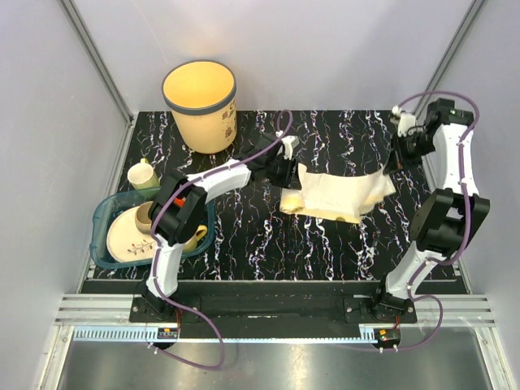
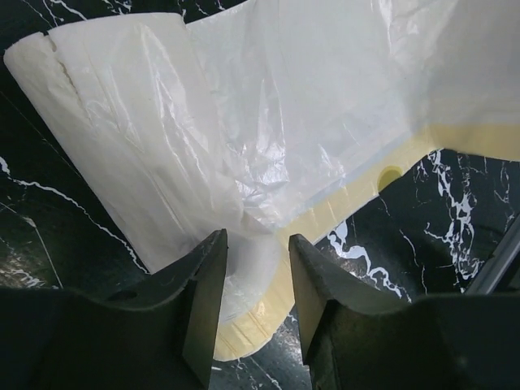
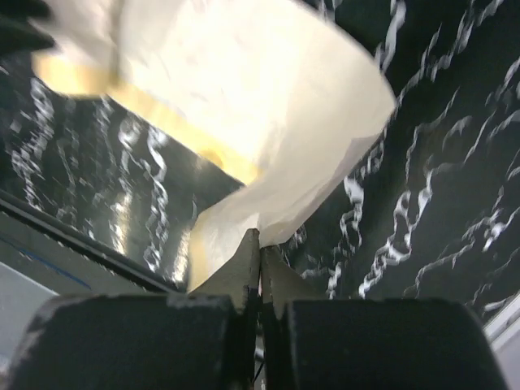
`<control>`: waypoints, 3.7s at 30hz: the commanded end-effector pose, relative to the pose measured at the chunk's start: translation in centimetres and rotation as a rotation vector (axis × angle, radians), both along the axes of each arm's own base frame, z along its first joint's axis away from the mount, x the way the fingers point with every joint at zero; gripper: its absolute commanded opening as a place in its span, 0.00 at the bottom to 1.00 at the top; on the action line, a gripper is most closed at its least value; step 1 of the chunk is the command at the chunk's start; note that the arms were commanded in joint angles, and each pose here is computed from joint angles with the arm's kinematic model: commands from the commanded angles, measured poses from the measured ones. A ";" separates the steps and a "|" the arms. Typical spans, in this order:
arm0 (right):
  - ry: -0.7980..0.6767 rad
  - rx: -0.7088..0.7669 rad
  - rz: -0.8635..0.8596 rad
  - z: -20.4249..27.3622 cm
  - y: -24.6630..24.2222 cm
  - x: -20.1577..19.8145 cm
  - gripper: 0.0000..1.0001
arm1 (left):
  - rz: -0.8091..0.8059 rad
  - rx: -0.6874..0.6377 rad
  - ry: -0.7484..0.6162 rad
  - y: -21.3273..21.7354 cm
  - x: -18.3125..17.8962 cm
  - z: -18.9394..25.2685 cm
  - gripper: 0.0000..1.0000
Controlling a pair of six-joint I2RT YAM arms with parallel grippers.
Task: Put the trash bags into the trash bin
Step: Unfold the trash bag at the center of the board.
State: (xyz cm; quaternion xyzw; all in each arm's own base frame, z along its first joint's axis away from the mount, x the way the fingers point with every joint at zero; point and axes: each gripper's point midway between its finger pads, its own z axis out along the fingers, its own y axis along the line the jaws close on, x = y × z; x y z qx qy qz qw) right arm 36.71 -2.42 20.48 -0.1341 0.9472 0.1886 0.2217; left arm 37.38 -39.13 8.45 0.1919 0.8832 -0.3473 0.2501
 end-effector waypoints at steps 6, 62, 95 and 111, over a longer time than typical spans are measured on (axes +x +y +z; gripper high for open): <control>0.071 -0.361 0.007 -5.2 -6.1 -3.4 0.00 | -0.116 -0.038 -0.259 -2.3 -0.1 6.8 0.47; 0.092 -0.492 -0.025 -9.8 -12.2 -3.1 0.00 | 0.071 0.753 -0.568 -0.5 2.8 2.6 0.99; 0.116 -0.521 -0.049 -11.4 -14.7 -3.7 0.00 | 0.093 0.463 -0.211 9.0 1.6 1.4 0.90; 0.095 -0.489 -0.036 -10.5 -13.9 -4.2 0.00 | 0.115 0.464 -0.415 4.7 2.0 6.0 0.99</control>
